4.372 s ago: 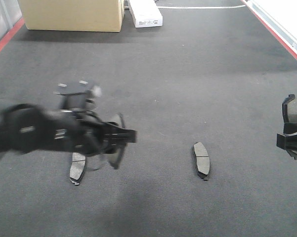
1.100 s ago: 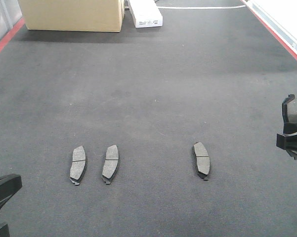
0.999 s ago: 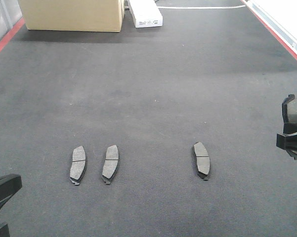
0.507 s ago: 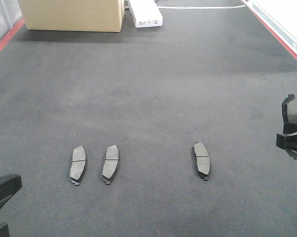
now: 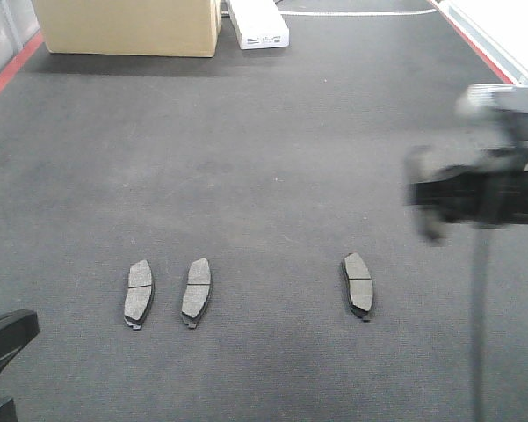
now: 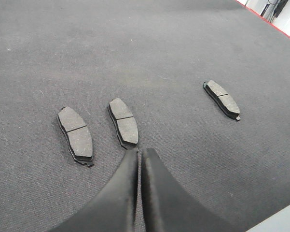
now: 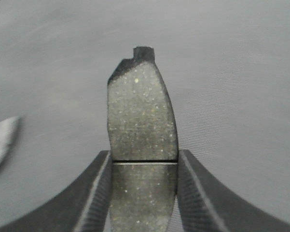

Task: Move and align brake pads A on conveyor
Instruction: 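Lower the right gripper's pad onto the belt beside the other pad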

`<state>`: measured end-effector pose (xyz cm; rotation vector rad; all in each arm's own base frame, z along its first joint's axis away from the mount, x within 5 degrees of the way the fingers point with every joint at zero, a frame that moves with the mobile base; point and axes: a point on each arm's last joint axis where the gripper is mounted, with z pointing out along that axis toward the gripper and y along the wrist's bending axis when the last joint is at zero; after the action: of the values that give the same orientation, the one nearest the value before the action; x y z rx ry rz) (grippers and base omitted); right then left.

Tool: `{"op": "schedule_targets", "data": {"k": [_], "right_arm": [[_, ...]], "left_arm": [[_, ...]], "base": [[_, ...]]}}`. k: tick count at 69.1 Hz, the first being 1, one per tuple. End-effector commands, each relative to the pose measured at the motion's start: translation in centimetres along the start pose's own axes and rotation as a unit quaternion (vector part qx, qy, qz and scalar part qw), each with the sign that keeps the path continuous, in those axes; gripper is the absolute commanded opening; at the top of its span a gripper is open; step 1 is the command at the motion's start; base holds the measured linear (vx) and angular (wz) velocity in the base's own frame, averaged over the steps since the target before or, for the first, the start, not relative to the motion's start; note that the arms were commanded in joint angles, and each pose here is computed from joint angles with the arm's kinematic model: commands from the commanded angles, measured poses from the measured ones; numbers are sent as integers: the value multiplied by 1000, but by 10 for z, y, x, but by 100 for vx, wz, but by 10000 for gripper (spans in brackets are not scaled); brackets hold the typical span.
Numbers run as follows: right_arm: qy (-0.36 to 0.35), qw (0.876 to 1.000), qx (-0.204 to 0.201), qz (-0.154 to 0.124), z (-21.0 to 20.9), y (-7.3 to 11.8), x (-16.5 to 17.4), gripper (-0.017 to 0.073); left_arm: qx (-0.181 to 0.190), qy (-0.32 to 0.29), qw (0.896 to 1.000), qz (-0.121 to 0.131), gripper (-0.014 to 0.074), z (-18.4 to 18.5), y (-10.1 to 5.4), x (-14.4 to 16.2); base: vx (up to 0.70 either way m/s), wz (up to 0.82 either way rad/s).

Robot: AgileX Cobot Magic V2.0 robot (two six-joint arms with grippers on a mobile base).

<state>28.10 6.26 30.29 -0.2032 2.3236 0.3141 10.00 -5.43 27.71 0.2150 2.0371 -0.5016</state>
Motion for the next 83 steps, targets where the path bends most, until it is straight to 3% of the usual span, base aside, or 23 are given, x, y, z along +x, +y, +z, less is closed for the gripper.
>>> {"op": "schedule_targets", "data": {"k": [1, 5, 16, 27, 48, 65, 83], "right_arm": [[-39, 998, -45, -30, 9, 37, -21, 120], [-22, 997, -70, -36, 24, 59, -22, 121], [34, 995, -91, 9, 68, 86, -21, 124], [82, 992, -80, 44, 102, 85, -20, 128], [144, 987, -39, 57, 142, 77, 2, 134], [138, 986, -31, 88, 160, 75, 8, 134], [141, 986, -30, 87, 160, 75, 9, 137]], "left_arm": [[14, -45, 999, 0, -6, -3, -4, -13], [14, -45, 999, 0, -6, -3, -4, -13], [14, -45, 999, 0, -6, -3, -4, -13], [14, -45, 999, 0, -6, -3, -4, -13], [14, -45, 999, 0, -6, -3, -4, -13], [14, -45, 999, 0, -6, -3, -4, -13], [14, -45, 999, 0, -6, -3, -4, -13]], "base": [[0, 0], [0, 0], [0, 0], [0, 0], [0, 0], [0, 0], [0, 0]]}}
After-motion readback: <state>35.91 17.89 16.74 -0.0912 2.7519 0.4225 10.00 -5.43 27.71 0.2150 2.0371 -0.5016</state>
